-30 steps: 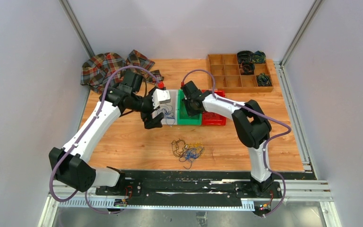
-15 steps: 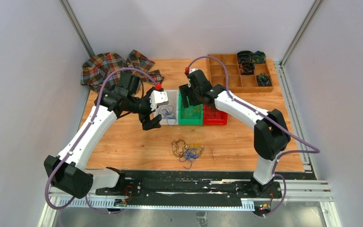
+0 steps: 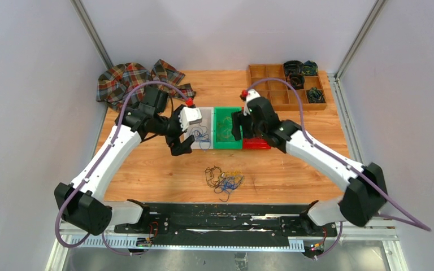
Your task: Untangle the cables
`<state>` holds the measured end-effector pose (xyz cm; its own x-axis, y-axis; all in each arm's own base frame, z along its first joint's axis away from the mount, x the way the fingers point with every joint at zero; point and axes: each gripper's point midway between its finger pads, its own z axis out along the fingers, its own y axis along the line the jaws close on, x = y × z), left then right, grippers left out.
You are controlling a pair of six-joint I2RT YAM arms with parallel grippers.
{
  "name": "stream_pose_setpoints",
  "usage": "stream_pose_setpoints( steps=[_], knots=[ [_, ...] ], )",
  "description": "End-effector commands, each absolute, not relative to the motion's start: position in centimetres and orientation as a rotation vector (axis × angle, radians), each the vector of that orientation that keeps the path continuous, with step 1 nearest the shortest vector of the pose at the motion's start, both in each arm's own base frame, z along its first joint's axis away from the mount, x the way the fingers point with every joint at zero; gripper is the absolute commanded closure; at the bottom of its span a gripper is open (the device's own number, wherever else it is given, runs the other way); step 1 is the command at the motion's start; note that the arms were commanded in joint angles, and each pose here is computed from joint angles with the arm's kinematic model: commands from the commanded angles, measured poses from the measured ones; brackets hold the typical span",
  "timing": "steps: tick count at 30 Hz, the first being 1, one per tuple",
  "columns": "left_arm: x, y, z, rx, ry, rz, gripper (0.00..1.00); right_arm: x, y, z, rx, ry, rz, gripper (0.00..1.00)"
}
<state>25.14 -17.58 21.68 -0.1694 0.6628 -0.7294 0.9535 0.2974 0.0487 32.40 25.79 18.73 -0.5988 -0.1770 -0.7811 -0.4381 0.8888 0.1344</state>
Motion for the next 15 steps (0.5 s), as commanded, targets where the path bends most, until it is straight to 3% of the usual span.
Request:
stream_pose_setpoints(
  steps=[1, 5, 15],
  knots=[
    [23.5, -18.1, 19.1, 1.475, 1.975, -0.641, 0.00, 28.3, 24.8, 18.2, -0.415, 2.180, 0.518, 0.37],
    [22.5, -19.6, 16.5, 1.529, 2.012, -0.701, 0.05, 24.1, 23.7, 15.0, -0.407, 2.225, 0.586, 0.48],
    [20.4, -24.1, 11.1, 1.601, 2.051, -0.760, 0.06, 17.6, 20.9, 10.9, -0.421, 2.339, 0.651, 0.51]
  ],
)
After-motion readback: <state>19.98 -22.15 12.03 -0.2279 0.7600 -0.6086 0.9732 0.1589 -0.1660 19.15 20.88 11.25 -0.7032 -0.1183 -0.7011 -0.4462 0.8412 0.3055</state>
